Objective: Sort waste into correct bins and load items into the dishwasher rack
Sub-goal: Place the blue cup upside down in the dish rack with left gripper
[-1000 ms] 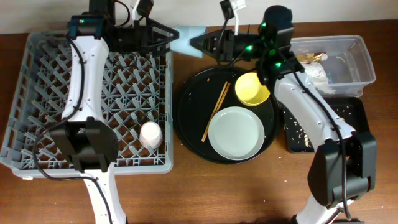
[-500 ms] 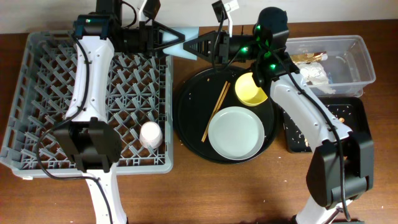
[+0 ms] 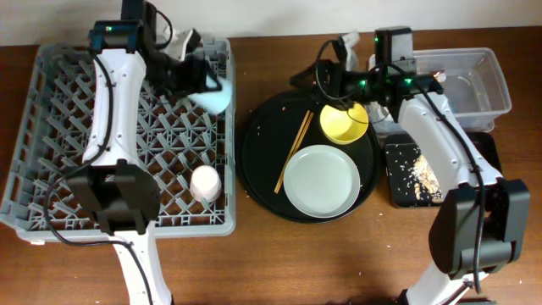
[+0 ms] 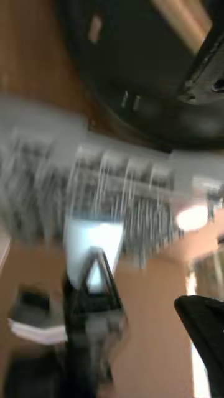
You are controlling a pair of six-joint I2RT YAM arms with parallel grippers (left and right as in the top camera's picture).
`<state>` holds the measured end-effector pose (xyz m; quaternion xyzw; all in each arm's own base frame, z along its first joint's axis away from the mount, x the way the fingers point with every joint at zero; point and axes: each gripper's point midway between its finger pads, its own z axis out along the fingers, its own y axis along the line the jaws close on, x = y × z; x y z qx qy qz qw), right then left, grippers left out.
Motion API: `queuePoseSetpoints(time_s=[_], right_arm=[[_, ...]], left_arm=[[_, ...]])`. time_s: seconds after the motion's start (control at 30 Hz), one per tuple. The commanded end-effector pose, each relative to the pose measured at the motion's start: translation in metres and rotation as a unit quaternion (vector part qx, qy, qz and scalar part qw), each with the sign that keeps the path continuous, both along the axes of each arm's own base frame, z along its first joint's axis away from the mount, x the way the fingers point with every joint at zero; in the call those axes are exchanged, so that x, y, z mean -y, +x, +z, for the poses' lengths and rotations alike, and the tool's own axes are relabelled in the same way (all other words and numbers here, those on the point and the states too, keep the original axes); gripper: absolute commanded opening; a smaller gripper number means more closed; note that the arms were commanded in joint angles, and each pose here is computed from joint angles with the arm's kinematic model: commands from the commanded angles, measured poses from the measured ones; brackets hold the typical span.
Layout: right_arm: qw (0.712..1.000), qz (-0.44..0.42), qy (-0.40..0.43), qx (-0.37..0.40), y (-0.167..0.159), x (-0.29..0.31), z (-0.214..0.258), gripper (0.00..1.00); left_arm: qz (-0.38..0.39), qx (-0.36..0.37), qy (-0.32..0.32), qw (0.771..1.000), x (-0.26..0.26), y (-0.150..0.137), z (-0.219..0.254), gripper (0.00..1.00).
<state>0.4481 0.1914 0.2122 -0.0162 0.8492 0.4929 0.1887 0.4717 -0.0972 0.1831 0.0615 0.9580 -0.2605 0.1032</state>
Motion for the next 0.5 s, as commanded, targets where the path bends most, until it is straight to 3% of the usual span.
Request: queuePoseSetpoints(time_s=[0.0,0.17,0.3,0.4,0.47], right_arm=[[0.992,-0.048,-0.113,0.028,0.012,0.027,-0.026,0.98],[0.989,-0.061,-0.134,0.019,0.013,0.033,-0.033,0.98],[0.988,-0.062,-0.137,0.014,0.012,0.035,-0.035,0.98],[0.988,-0.062,-0.142,0.007,0.009,0.036,-0.038,0.99],[0.987,-0.064,-0.145,0.007,0.010,0.037,-0.038,0.98]], left_arm=[[0.062,-0.018,0.189,0.980,-0.062,-0.023,0.008,0.65],[0.021,-0.030,0.259,0.965,-0.043,-0.039,0.000,0.65],[-0.022,-0.041,0.277,0.960,-0.014,-0.048,-0.020,0.65],[0.011,-0.076,0.331,0.941,-0.033,-0.058,-0.040,0.66],[0.012,-0.070,0.329,0.942,-0.032,-0.053,-0.048,0.66]])
